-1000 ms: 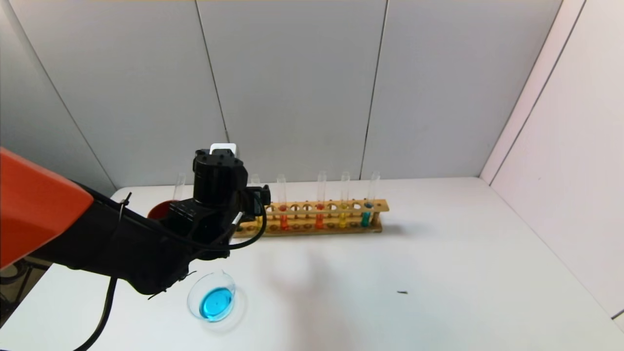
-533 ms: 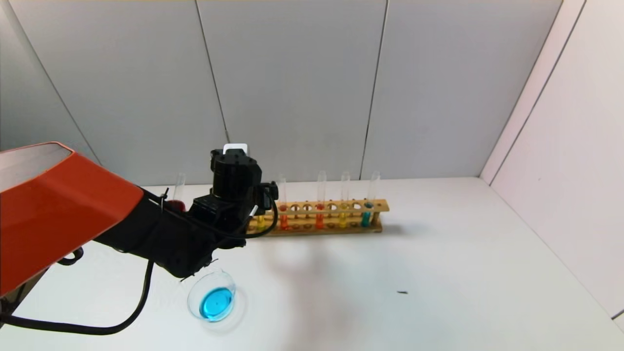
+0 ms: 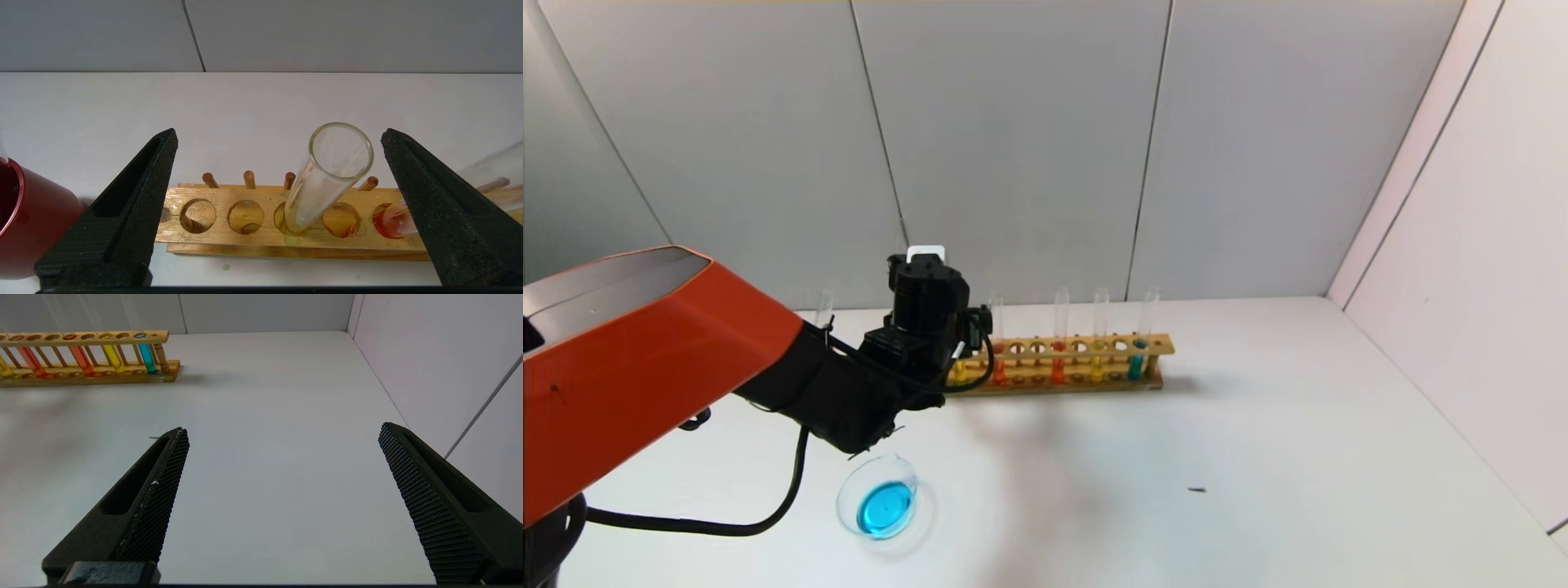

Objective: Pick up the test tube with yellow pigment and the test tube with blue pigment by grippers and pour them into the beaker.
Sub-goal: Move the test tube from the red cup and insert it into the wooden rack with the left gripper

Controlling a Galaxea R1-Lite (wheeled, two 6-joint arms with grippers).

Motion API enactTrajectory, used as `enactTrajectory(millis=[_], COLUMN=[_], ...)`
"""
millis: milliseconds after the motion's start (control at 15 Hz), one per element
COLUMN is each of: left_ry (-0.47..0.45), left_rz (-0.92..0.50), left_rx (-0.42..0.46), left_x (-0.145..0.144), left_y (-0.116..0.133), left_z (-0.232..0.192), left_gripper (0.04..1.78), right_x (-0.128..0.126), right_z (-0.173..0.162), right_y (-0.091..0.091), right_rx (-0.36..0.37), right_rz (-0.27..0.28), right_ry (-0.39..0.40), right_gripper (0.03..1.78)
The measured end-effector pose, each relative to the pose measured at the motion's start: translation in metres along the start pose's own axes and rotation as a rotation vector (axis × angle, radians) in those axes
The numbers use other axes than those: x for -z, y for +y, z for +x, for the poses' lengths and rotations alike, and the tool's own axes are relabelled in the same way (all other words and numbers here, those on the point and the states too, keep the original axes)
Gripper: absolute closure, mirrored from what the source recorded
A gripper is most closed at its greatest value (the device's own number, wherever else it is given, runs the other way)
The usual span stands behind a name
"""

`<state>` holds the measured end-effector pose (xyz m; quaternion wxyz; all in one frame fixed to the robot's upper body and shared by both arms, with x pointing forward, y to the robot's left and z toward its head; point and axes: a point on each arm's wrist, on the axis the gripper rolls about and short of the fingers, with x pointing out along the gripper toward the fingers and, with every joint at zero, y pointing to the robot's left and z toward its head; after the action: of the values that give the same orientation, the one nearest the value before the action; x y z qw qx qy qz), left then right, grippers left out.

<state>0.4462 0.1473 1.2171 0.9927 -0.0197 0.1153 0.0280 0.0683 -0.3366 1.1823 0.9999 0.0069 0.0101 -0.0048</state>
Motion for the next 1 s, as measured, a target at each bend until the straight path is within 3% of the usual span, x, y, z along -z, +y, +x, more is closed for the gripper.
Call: enactTrajectory(millis=[200, 333, 467, 800, 867, 1000], left_ry=[0.004, 0.005, 0.002, 0.001, 0.002, 0.001], left_rz=[0.007, 0.009, 0.009, 0.01, 0.012, 0.021], left_rx=[0.001, 0.002, 0.007, 0.014, 0.014, 0.015], left_x=[0.0016, 0.0019, 0.0011, 0.0008, 0.0011, 0.0008], left_y=[-0.001, -0.0012, -0.0028, -0.0054, -0.0059, -0.0061], left_z=[-0.0005, -0.0012, -0.0028, -0.0052, -0.0055, -0.0056], left_gripper=[0.11, 0.24, 0.48, 1.36, 1.47, 1.5], right_x=[0.0, 0.0, 0.0, 0.0, 0.0, 0.0], right_z=[0.0, 0.0, 0.0, 0.0, 0.0, 0.0], right_y=[0.0, 0.0, 0.0, 0.0, 0.0, 0.0], right_rx=[0.0, 0.0, 0.0, 0.0, 0.0, 0.0], right_rz=[0.0, 0.0, 0.0, 0.0, 0.0, 0.0], right_ry=[0.0, 0.0, 0.0, 0.0, 0.0, 0.0], right_gripper=[0.11, 0.11, 0.11, 0.11, 0.11, 0.11])
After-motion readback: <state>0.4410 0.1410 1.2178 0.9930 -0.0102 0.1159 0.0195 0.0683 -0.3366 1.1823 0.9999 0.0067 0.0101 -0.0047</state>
